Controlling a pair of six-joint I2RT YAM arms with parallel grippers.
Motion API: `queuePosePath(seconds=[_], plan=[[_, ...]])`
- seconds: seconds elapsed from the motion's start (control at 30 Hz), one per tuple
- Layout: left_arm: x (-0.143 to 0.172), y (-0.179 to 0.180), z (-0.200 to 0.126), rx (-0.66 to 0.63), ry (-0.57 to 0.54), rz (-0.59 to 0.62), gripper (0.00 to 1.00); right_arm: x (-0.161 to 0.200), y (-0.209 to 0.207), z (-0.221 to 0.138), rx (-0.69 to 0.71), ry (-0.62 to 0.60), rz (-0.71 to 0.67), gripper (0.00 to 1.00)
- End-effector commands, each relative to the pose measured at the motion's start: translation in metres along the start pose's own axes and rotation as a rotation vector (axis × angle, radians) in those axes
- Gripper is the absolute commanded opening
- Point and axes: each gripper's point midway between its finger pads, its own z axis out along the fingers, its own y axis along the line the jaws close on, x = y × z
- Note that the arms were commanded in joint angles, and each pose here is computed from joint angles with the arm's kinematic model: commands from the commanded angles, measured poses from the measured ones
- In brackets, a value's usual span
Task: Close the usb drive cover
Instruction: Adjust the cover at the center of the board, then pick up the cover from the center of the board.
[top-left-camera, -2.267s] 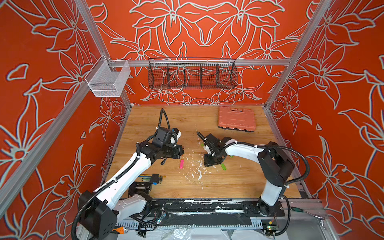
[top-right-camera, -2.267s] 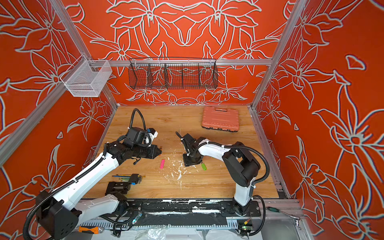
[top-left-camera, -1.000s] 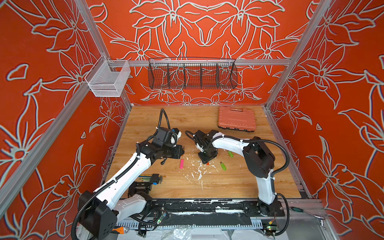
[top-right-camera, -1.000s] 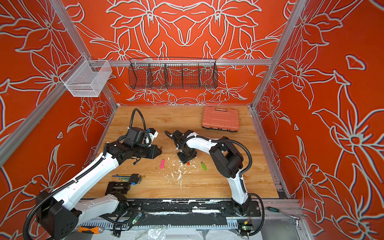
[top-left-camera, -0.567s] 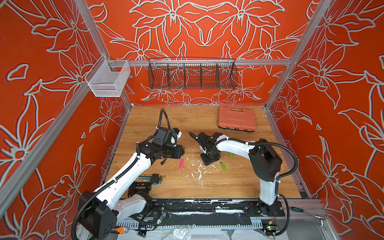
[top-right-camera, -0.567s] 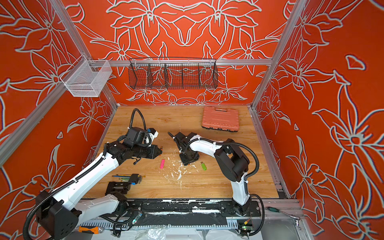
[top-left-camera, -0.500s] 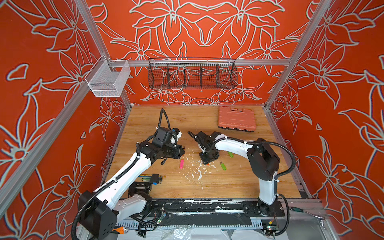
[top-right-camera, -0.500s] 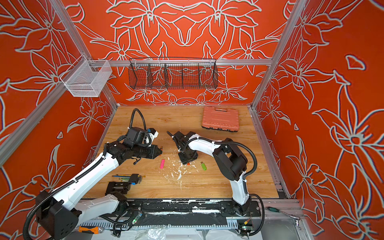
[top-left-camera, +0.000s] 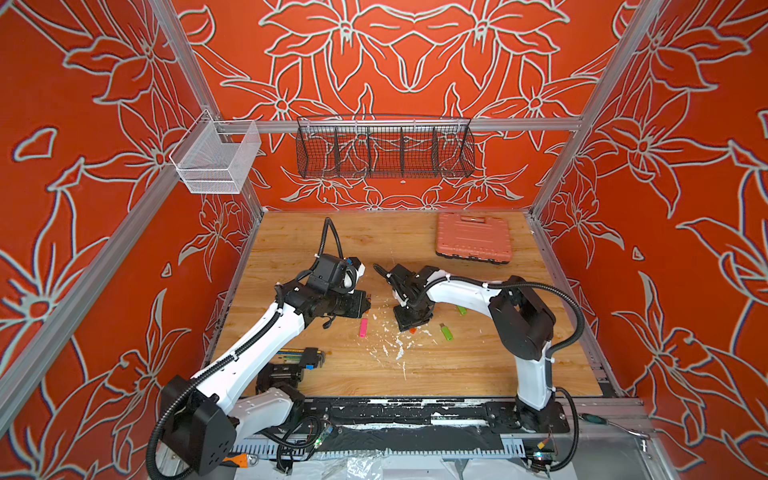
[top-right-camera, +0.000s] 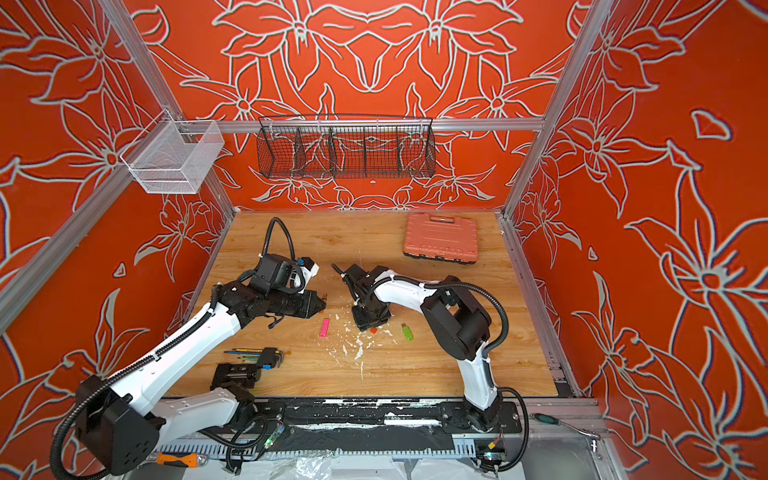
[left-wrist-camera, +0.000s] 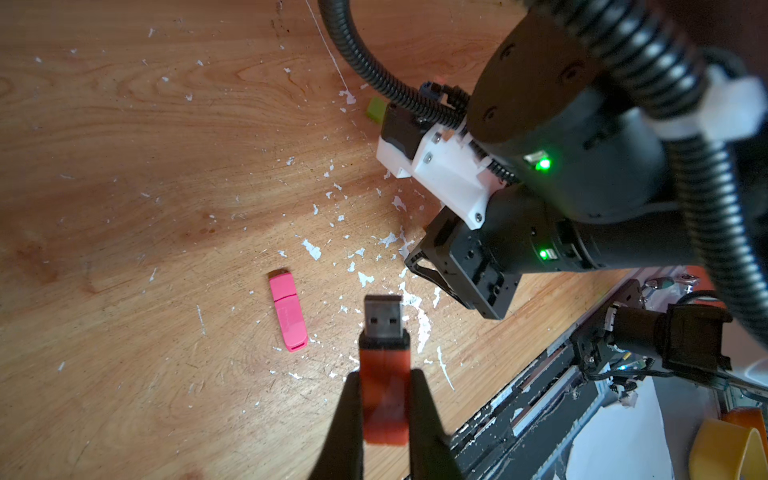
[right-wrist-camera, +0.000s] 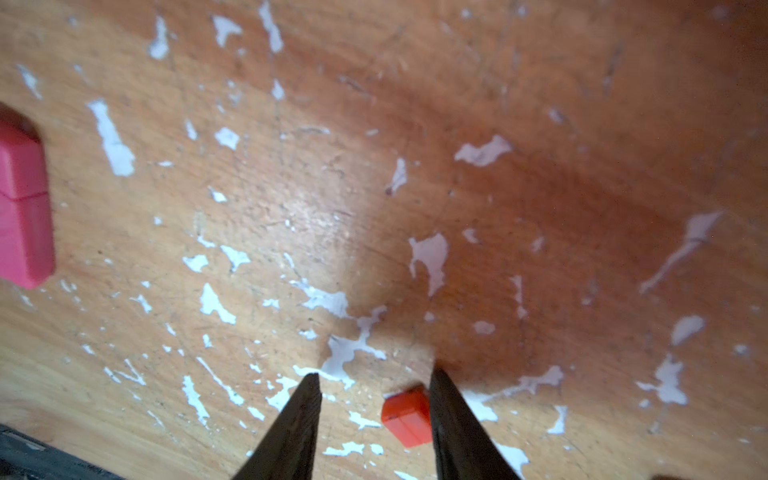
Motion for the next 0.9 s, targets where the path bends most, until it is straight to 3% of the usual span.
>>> queuePosePath(seconds=[0.0, 0.13, 0.27, 0.53, 0.73, 0.87], plan=[[-0.005, -0.005, -0.002, 0.016, -0.016, 0.024, 0.04, 0.000, 0.008, 0.008, -0.026, 0.011, -0.014, 0.45], [-0.005, -0.006, -0.002, 0.020, -0.018, 0.026, 0.04, 0.001, -0.004, 0.001, 0.045, 0.010, -0.045, 0.46], [-0.005, -0.006, -0.001, 0.024, -0.016, 0.024, 0.04, 0.007, -0.015, -0.002, 0.104, 0.039, -0.164, 0.46], [-0.003, -0.005, -0.001, 0.018, -0.007, 0.024, 0.04, 0.018, -0.012, 0.008, 0.069, 0.135, -0.438, 0.44], [-0.002, -0.006, -0.004, 0.014, -0.011, 0.027, 0.04, 0.016, -0.020, 0.012, 0.125, 0.178, -0.526, 0.42], [-0.001, -0.007, -0.008, 0.008, -0.017, 0.033, 0.04, 0.027, -0.013, 0.010, 0.074, 0.216, -0.582, 0.41]])
